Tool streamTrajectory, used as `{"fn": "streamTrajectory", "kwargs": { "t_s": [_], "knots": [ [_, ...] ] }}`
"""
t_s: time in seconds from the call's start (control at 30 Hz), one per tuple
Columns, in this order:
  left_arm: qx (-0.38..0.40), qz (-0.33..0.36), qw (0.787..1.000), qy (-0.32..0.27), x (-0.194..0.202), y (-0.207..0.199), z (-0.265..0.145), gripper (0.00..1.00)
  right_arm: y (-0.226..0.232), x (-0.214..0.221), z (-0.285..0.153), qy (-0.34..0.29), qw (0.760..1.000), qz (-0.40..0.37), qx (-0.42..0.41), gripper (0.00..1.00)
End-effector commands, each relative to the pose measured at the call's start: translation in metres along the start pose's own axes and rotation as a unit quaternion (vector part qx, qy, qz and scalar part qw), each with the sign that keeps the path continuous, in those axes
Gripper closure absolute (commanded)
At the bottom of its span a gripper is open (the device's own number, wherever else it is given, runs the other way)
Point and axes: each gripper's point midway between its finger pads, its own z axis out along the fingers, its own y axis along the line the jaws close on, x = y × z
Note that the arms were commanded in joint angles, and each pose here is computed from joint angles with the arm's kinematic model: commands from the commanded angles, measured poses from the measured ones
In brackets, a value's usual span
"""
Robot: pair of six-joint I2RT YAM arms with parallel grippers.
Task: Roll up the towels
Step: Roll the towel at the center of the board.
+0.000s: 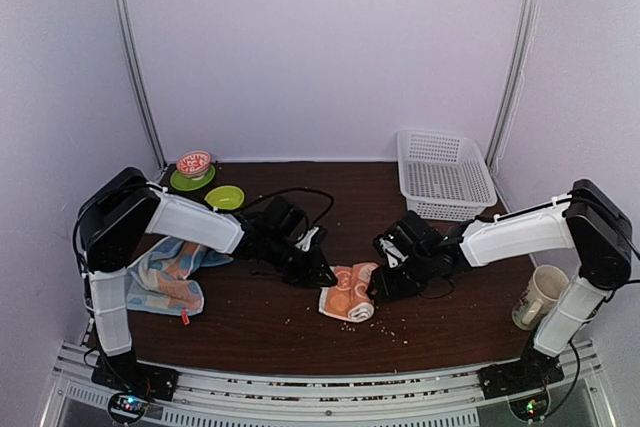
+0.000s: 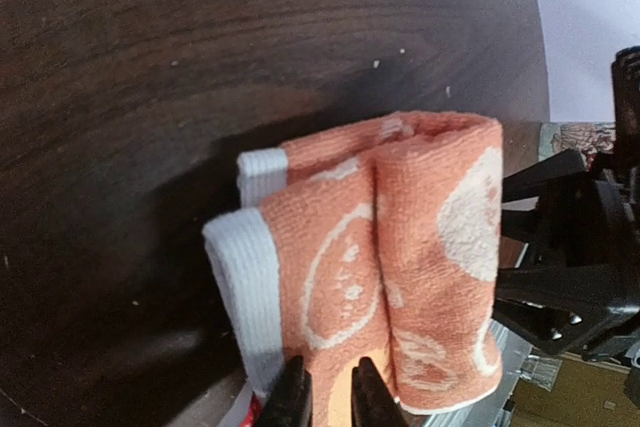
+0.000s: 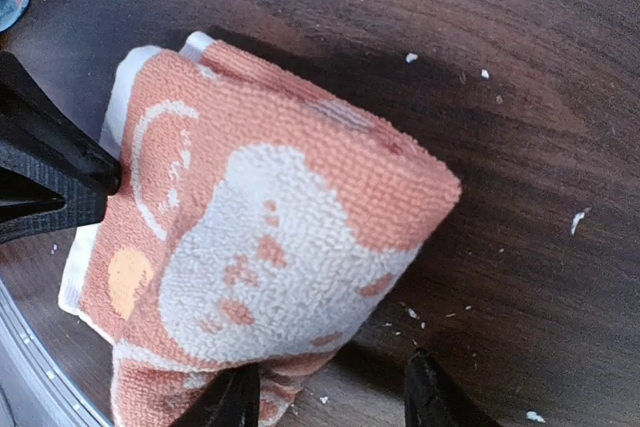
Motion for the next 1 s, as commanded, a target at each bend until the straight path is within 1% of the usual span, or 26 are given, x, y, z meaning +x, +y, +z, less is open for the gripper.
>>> {"fn": "streamTrajectory", "kwargs": {
  "t_s": [0.0, 0.17, 0.37, 0.67, 0.97],
  "knots": [
    [-0.038, 0.015, 0.999, 0.005, 0.001, 0.017, 0.006, 0.86, -0.002, -0.006, 0.000, -0.003, 1.000, -0.003, 0.023, 0.50],
    [-0.061, 0.020, 0.998, 0.021, 0.011, 0.027, 0.014, 0.88, 0.002, -0.010, -0.001, -0.006, 1.000, 0.000, 0.026, 0.50],
    [-0.055, 0.021, 0.998, 0.025, 0.015, 0.025, 0.020, 0.90, 0.008, -0.017, -0.005, -0.014, 0.999, 0.004, 0.030, 0.49],
    [-0.048, 0.022, 0.998, 0.027, 0.018, 0.021, 0.022, 0.91, 0.023, -0.026, -0.006, -0.020, 0.999, 0.005, 0.027, 0.48],
    [-0.047, 0.020, 0.998, 0.024, 0.021, 0.022, 0.019, 0.91, 0.034, -0.025, 0.003, -0.012, 1.000, 0.015, 0.007, 0.47]
  ]
}}
